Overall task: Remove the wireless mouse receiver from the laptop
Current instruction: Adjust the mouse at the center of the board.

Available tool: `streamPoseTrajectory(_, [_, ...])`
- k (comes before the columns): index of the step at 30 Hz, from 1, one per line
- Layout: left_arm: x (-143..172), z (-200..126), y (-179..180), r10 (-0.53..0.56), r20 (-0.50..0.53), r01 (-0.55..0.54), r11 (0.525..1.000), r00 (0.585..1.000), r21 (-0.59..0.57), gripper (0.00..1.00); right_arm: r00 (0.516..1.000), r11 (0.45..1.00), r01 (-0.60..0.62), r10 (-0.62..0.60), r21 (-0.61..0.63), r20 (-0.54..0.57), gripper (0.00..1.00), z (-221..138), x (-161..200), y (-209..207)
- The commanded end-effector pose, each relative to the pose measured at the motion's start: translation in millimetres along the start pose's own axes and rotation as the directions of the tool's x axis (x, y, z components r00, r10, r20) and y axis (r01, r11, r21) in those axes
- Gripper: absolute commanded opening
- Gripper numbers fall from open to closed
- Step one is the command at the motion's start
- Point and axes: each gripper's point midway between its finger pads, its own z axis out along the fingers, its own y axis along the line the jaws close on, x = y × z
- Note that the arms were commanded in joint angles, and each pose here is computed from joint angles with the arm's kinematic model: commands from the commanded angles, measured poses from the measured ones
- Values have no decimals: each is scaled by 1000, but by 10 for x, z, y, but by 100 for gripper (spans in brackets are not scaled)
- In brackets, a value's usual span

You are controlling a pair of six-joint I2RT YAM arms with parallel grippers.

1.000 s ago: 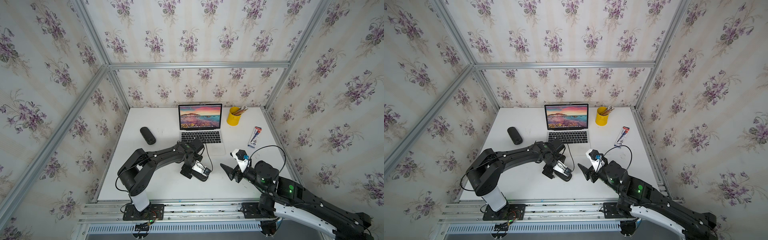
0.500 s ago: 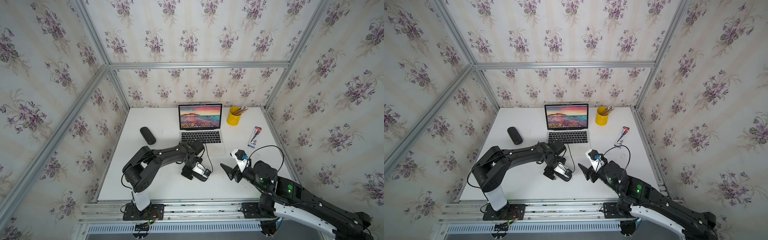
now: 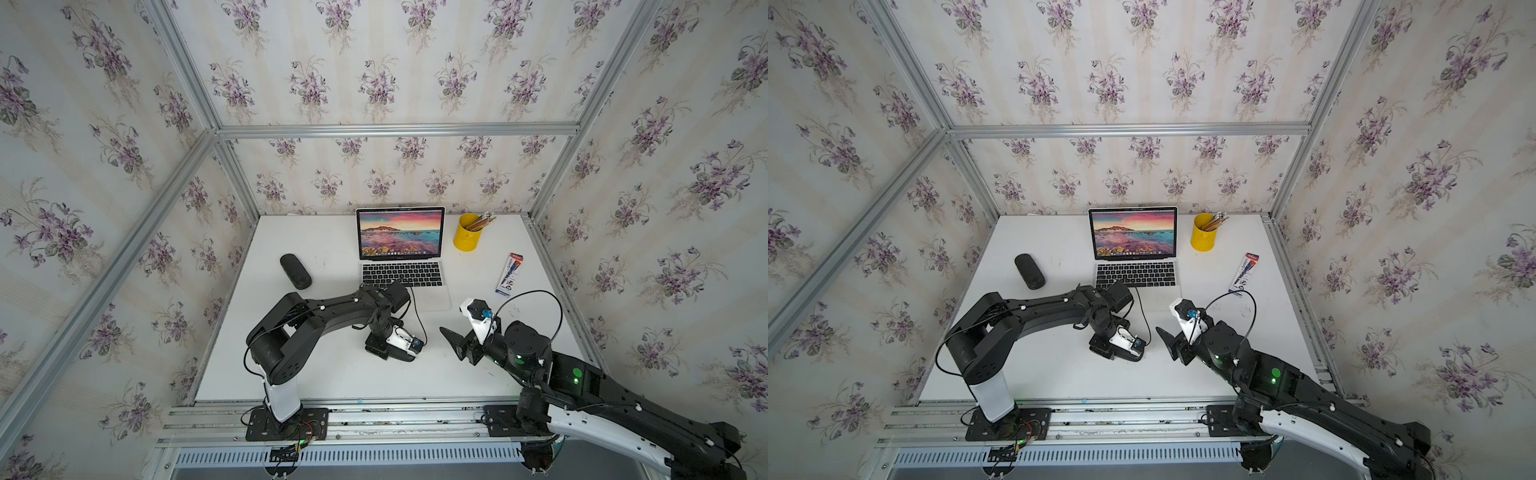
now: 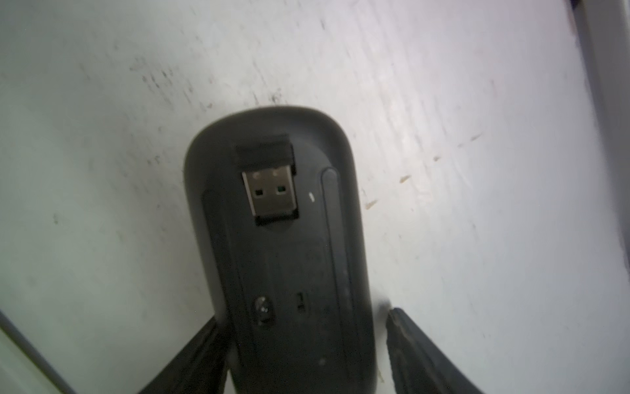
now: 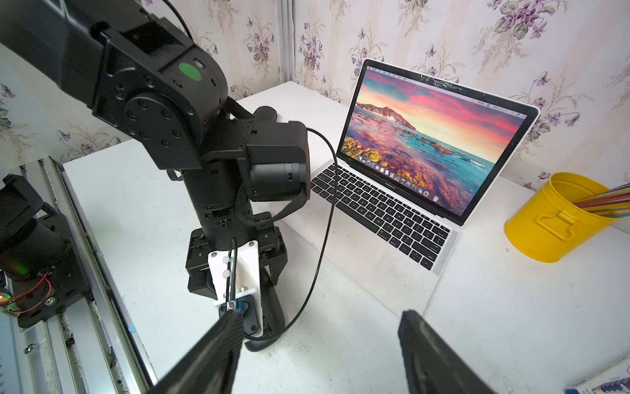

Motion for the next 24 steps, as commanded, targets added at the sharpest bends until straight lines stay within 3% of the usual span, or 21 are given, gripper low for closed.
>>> streamPoseTrajectory(1, [-40,-25,-4,-53,14,53,999,998,-5,72,999,1000,-23,23,12,25,76,6,-62,-17])
streamPoseTrajectory(6, [-68,-23,18,-92,24,93,995,995,-36,65,999,999,-46,45,25,26,75,12,-63,-40])
streamPoseTrajectory(18, [-155,28,2,-155,38,157,986,987,-49,51,972,971,-233,232,62,28,72,62,49,-134])
streamPoseTrajectory(22, [-186,19,56,-190,30,192,979,981,-65,49,938,934,-347,346,92,23,67,87,164,-197])
streamPoseTrajectory(24, [-195,0,118,-223,28,224,971,974,-87,48,912,906,-411,411,105,21,60,92,243,-232])
